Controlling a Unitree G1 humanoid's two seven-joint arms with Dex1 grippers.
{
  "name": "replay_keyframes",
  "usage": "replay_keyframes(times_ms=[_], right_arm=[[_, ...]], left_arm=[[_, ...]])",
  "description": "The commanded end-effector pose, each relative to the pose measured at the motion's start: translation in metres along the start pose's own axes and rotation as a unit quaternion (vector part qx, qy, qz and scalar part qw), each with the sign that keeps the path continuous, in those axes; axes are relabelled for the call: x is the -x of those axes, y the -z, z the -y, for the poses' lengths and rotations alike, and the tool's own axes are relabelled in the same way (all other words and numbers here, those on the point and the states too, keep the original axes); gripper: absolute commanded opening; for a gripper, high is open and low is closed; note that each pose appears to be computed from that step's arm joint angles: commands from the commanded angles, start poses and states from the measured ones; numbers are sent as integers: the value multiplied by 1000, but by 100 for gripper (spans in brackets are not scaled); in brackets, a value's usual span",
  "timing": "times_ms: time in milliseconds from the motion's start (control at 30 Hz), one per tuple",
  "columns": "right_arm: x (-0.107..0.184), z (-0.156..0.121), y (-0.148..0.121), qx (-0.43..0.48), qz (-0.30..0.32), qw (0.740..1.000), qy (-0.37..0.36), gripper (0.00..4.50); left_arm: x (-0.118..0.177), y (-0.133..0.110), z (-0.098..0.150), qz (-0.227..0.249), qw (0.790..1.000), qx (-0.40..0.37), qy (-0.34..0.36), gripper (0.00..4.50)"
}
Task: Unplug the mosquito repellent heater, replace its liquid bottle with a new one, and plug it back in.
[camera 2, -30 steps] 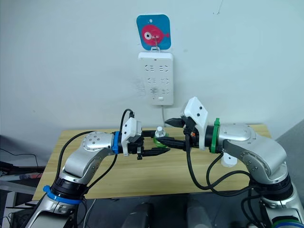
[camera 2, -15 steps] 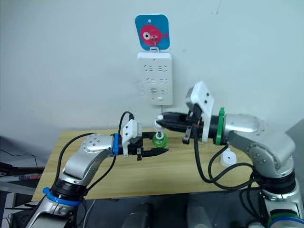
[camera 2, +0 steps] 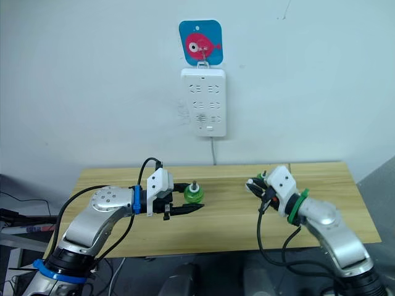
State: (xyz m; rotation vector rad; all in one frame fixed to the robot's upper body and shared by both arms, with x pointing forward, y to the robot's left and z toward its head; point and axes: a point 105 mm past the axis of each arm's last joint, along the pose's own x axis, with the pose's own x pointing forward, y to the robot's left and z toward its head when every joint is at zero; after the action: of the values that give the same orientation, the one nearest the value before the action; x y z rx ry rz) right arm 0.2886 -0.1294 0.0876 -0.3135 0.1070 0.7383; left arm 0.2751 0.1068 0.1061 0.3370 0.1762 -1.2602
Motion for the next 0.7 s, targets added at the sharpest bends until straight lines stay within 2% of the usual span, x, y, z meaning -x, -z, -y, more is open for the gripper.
replay_keyframes(times_ms=[33,267,367,633,667,700], right_arm=[[-12,8,10,18,18,999,43,29],[-31,22,49,-15,-12,995,101,29],[-33,23,53,-2,-13,995,102,29],[-32,29,71,-49,-18,991,125,29],[-32,29,73,-52,-19,991,125,103],[-31,29,74,-57,-18,990,126,128]], left_arm=[[3,-15,3,14,1000,-12,4,230],[10,-14,6,-1,1000,-4,10,230],[13,-14,7,-5,1000,-2,9,230],[18,-15,7,-12,1000,-2,12,230],[18,-15,7,-13,1000,-2,12,230],[18,-14,7,-13,1000,-2,12,230]])
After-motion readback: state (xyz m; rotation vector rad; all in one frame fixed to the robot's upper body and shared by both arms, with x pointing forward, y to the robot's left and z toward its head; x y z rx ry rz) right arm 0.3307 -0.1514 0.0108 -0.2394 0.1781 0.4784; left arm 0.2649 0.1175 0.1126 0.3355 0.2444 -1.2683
